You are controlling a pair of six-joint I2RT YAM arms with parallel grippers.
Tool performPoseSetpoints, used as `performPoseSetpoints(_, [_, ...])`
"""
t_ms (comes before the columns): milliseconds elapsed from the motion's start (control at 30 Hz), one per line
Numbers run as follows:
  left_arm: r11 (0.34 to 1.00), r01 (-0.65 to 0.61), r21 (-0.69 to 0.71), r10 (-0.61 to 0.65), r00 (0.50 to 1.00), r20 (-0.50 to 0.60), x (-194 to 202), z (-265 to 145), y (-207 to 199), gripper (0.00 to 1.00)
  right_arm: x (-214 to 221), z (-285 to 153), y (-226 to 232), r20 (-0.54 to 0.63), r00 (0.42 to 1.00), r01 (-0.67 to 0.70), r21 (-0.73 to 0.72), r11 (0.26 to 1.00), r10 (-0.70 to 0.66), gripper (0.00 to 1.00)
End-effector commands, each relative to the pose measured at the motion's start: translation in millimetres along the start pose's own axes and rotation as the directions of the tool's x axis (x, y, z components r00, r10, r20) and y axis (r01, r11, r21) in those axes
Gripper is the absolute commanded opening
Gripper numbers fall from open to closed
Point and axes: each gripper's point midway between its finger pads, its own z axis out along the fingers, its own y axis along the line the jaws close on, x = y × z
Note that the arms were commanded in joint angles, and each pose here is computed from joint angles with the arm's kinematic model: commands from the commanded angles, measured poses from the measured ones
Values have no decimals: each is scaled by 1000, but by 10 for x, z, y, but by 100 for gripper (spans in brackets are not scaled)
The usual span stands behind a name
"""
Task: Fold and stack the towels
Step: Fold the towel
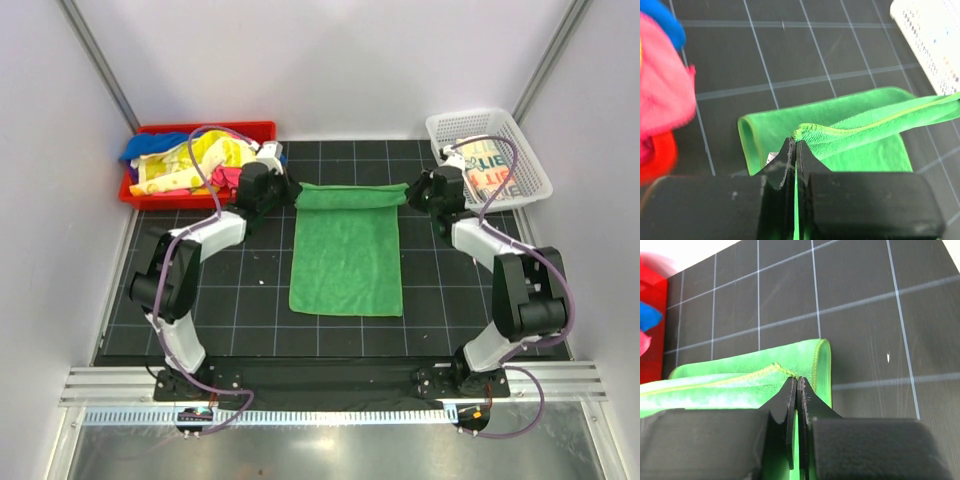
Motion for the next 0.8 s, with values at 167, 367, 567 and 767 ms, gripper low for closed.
performPoseSetpoints(167, [1000,-19,-13,20,992,126,-80,-459,-155,0,4,-591,148,71,997,-18,-55,998,22,1])
performPoseSetpoints(367, [1000,-30,-2,30,994,106,164,-681,-238,0,246,-848,57,51,999,-2,-35,999,4,1])
performPoseSetpoints(567, [999,-43,21,40,994,102,274,-859,-348,0,286,-1085,73,55,998,-9,-55,998,12,1])
performPoseSetpoints(767, [999,-47,2,46,992,118,228,-995,-354,0,409,-1210,126,23,1000,4,-59,998,-3,1])
